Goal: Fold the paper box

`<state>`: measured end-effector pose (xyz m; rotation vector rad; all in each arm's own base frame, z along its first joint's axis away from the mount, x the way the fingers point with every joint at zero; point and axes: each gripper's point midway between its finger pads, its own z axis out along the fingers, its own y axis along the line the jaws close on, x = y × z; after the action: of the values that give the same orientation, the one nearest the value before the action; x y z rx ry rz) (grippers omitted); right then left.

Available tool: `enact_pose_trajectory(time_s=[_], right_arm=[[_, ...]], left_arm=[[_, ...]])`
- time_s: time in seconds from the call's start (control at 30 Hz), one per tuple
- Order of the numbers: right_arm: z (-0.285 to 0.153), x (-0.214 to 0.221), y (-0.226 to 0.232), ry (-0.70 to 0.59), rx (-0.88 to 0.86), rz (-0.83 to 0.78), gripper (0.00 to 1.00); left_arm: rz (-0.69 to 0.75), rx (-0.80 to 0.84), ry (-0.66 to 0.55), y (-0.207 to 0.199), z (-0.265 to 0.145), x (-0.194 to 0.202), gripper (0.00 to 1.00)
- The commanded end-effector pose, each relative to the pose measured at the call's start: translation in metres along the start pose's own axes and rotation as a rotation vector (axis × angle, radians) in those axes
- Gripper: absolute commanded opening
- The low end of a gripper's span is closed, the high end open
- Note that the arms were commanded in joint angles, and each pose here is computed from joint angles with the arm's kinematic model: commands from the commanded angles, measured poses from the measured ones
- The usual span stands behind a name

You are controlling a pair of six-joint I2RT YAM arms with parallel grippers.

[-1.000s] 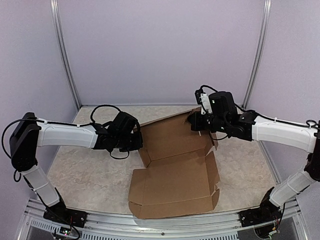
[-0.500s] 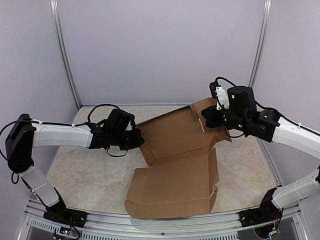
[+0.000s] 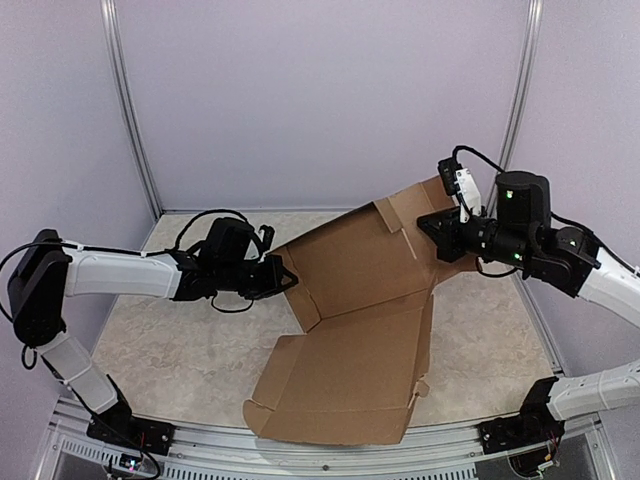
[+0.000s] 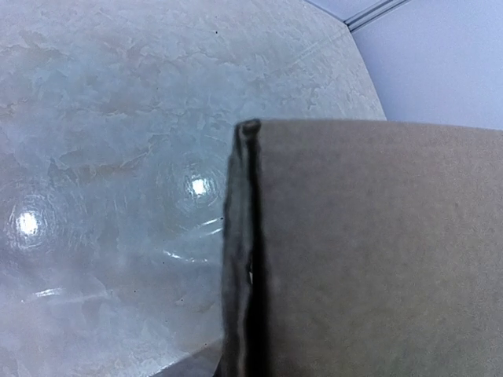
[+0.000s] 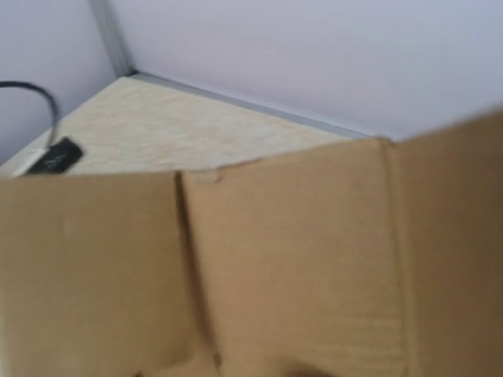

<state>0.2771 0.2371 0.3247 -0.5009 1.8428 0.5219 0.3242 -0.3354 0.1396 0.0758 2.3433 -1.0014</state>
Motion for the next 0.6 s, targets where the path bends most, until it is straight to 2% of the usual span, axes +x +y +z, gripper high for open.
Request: enact_pose_trajectory(time_s=[0.0, 0.33, 0.57], right_arm=[[-0.008, 0.007, 0.029, 0.022, -0.175, -0.050, 0.00], [-0.054, -0.023, 0.078, -0.155, -0.493, -0.073, 0.00], [-0.068, -0.023, 0.082, -0.202, -0.528, -0.074, 0.00]], left_arm=[[-0.048, 0.093, -0.052, -0.009, -0.014, -0.016, 0.00], [-0.165, 0.134, -0.072, 0.001, -0.021, -0.029, 0.00], [-0.225, 0.233, -0.092, -0.015, -0.032, -0.044, 0.00]])
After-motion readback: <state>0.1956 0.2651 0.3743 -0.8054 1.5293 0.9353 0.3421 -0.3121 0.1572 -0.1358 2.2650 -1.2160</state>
